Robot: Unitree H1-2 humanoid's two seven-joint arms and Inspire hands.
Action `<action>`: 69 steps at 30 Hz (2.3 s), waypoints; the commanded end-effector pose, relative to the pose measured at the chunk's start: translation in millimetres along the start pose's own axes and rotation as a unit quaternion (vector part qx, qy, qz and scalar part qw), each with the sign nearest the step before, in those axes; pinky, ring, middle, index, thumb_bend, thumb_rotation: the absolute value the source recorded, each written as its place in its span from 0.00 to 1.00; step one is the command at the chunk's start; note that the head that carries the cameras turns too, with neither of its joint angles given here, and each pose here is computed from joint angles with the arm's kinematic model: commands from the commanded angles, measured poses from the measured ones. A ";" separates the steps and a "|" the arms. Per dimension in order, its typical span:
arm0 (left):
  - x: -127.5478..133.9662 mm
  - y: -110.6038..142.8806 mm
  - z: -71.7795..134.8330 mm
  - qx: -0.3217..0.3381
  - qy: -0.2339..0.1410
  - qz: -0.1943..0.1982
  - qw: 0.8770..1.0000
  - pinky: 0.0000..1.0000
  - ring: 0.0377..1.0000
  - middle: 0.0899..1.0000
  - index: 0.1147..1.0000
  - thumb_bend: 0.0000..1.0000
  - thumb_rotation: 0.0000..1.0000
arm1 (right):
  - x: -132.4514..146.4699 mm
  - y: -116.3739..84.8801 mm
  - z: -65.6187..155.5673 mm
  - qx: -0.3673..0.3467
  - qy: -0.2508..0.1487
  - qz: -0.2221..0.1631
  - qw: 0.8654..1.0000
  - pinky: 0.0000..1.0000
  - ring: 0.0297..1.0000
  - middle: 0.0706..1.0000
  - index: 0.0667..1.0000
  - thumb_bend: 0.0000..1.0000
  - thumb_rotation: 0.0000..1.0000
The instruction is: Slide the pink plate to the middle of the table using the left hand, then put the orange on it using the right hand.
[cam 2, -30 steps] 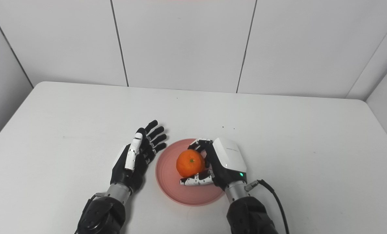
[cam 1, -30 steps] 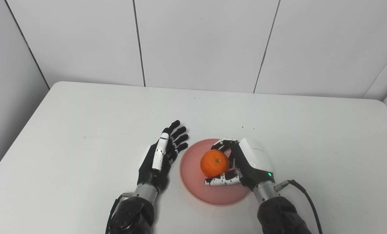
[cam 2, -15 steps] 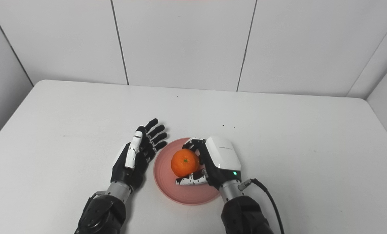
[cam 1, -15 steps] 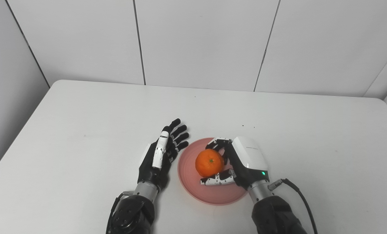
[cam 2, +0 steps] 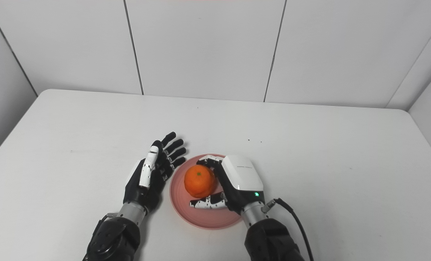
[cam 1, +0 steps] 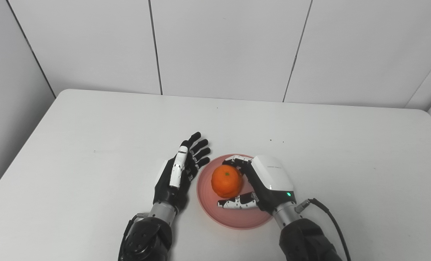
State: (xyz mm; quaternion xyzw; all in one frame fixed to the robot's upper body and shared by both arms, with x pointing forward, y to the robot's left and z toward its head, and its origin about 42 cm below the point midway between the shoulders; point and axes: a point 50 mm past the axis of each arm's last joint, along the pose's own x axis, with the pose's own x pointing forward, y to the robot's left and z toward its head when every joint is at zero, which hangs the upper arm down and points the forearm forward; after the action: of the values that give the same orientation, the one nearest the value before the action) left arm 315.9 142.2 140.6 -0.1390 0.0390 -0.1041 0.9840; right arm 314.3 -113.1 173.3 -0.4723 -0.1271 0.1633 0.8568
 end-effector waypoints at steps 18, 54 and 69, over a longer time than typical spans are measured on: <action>-1.0 6.1 -2.7 0.003 0.007 0.004 1.000 0.87 0.88 0.88 0.87 0.41 1.00 | -5.1 -36.1 8.4 -0.024 -0.040 -0.027 0.999 0.78 0.79 0.82 0.84 1.00 0.51; -4.4 14.0 7.5 0.015 -0.003 0.013 1.000 0.88 0.89 0.89 0.87 0.41 1.00 | -48.5 -60.2 -37.0 0.377 0.003 -0.197 0.905 0.89 0.94 0.97 0.98 0.98 1.00; -13.8 17.7 20.0 0.071 -0.039 -0.006 0.997 1.00 1.00 1.00 1.00 0.39 1.00 | -59.7 -36.5 -55.4 0.487 0.054 -0.205 0.847 1.00 0.99 1.00 1.00 0.71 1.00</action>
State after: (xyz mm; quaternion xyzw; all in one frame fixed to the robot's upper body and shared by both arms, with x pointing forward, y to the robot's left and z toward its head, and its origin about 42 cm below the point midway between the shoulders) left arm 309.2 166.2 145.9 -0.0834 0.0236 -0.1033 0.9909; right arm 285.7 -199.6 160.5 0.0240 -0.0465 0.0008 0.9986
